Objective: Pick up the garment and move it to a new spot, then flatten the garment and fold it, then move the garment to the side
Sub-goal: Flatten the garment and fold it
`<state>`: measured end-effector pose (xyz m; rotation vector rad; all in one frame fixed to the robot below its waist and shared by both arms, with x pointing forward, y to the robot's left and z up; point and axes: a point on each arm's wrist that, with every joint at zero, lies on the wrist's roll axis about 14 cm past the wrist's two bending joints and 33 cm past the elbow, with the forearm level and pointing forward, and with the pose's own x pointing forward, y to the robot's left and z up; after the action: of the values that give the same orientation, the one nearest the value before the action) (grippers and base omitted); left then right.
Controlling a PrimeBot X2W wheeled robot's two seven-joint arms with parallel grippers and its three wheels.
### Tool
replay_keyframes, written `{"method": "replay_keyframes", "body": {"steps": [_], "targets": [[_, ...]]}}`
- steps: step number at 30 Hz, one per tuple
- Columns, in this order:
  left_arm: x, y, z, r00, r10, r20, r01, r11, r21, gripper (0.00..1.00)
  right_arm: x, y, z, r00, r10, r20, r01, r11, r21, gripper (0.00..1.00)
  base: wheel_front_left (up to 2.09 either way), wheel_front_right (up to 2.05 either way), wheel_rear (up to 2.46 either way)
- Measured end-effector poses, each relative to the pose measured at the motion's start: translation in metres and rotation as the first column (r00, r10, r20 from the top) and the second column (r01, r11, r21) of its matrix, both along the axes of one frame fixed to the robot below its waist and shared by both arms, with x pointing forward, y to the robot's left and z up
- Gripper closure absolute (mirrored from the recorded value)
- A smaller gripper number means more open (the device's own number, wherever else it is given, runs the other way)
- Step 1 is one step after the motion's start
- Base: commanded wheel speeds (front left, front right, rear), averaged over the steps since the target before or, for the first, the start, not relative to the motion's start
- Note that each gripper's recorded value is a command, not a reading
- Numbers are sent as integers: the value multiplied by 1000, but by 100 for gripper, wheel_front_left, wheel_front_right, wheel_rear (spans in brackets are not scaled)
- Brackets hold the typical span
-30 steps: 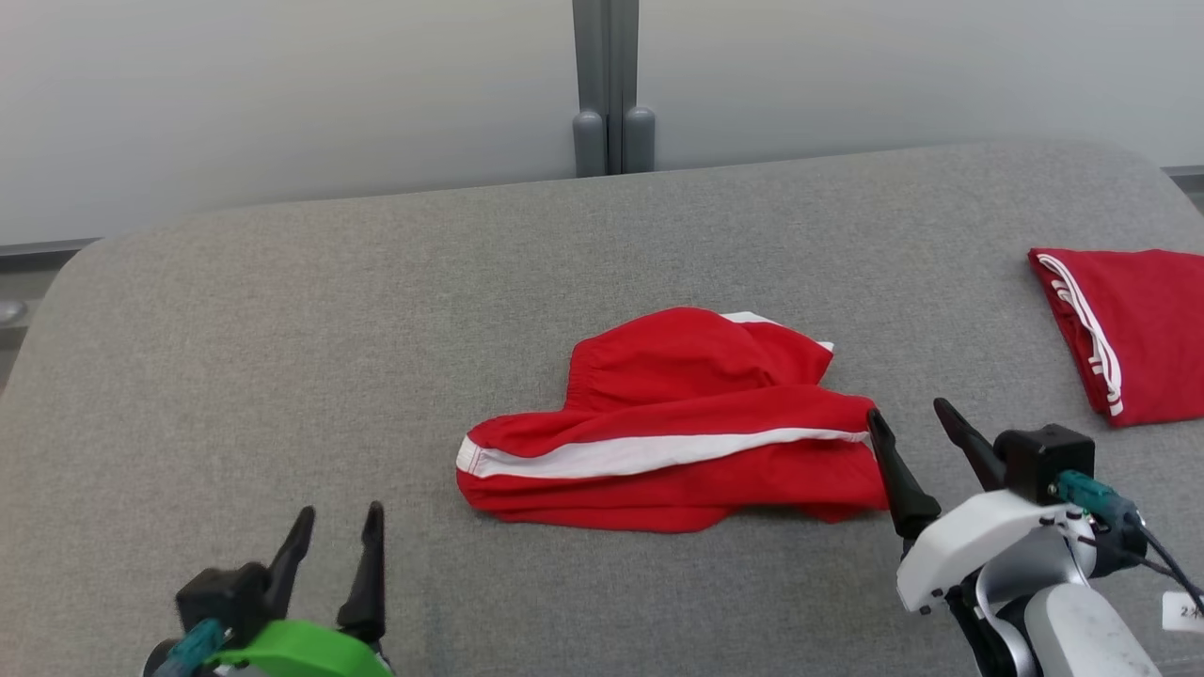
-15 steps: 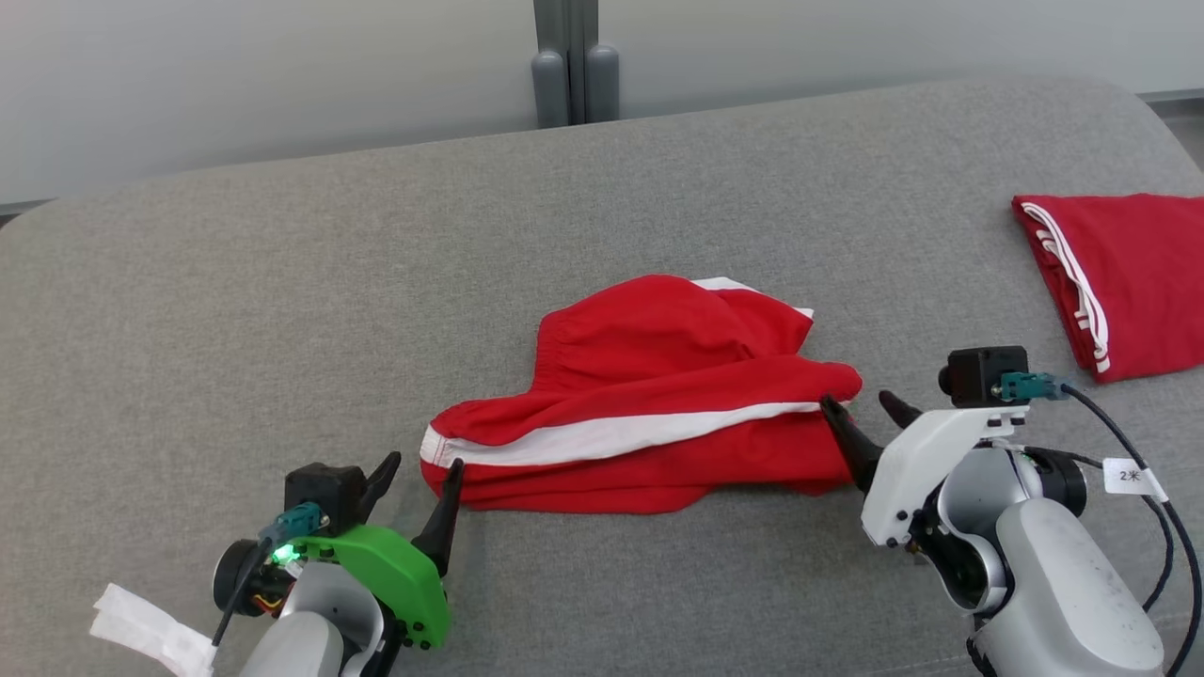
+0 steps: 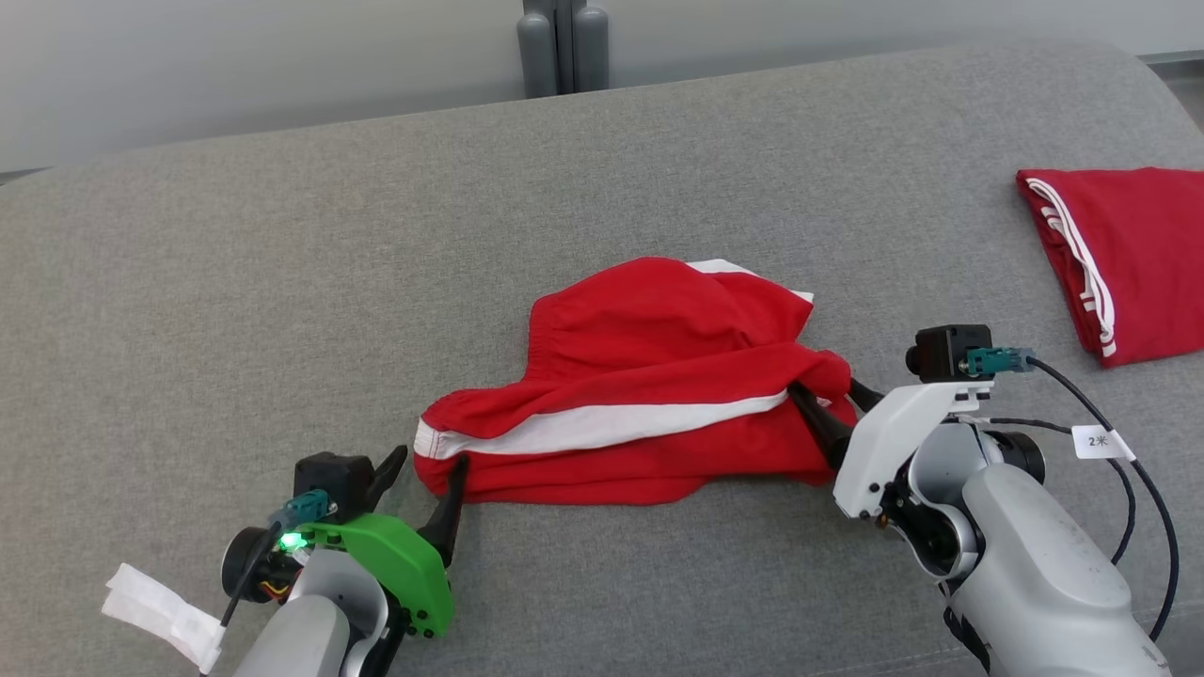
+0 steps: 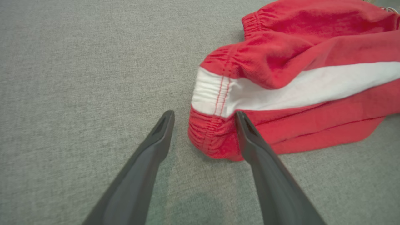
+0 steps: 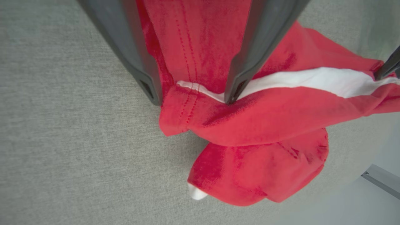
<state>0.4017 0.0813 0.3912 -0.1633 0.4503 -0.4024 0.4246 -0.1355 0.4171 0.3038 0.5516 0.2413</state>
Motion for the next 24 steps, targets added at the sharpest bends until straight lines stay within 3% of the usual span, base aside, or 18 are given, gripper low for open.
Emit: {"method": "replay_keyframes", "body": {"steps": [12,13,14,15,19,24], "targets": [[8,5,6,1000,17,17,-16,1000,-16,0,4,12,-2,998,63,7,-63,998,-4,2,0,0,0],[7,4,3,1000,11,5,-11,1000,-15,20,3,12,-2,998,65,5,-65,998,0,47,0,0,0],[6,3,3,1000,6,3,-6,1000,-13,59,3,12,-2,998,66,6,-66,998,1,98,0,0,0],[6,3,3,1000,3,2,-3,1000,-14,97,3,12,-2,998,67,6,-67,998,2,100,0,0,0],[8,-3,15,999,1,44,2,998,-56,100,7,11,10,996,61,64,-62,998,14,100,0,0,0],[19,-14,61,984,49,169,-12,978,-210,100,22,9,54,972,38,231,-50,998,45,100,0,0,0]]}}
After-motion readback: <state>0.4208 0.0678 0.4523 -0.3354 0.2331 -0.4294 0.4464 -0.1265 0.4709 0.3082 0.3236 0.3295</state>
